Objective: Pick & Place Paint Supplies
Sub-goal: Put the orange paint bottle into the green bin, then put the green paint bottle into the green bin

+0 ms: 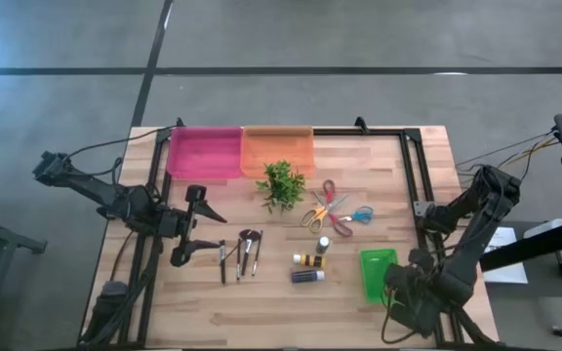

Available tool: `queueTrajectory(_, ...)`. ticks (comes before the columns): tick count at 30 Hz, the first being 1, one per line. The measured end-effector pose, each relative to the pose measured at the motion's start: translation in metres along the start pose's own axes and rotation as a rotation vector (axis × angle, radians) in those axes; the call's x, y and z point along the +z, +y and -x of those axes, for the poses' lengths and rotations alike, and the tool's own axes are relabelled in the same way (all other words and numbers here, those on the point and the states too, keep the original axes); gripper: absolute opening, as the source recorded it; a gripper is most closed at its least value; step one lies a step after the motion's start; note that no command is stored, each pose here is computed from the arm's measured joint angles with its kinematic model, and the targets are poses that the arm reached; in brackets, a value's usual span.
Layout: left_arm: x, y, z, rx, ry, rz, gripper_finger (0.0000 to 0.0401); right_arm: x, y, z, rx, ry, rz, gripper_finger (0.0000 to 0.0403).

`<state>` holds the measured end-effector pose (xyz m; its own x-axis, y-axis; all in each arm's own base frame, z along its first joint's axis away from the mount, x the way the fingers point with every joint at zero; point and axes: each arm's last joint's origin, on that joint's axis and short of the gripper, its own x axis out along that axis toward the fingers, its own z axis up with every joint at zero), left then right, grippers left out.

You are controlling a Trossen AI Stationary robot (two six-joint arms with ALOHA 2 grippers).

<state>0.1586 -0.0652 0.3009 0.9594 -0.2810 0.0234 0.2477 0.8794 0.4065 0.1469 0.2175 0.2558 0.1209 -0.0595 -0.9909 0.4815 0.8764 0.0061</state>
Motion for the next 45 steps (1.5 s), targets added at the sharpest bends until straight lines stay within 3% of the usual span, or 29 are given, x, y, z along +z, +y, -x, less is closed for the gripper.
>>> queueTrajectory(26,0.0,0.0,0.0,0.0,-0.001,0.001,0.0287,-0.004,-0.005,-0.025,-0.012,0.009,0.069,0.0108)
queueTrajectory(35,0.0,0.0,0.0,-0.001,0.002,0.0,0.0287,-0.004,-0.006,-0.025,-0.02,0.01,0.068,0.025)
queueTrajectory(41,0.0,0.0,0.0,-0.001,0.002,0.0,0.0287,-0.002,-0.009,-0.014,-0.012,-0.022,0.062,0.0279)
queueTrajectory(45,0.0,0.0,0.0,-0.001,0.002,-0.006,0.0287,0.008,-0.015,0.005,-0.019,-0.201,0.09,0.0281)
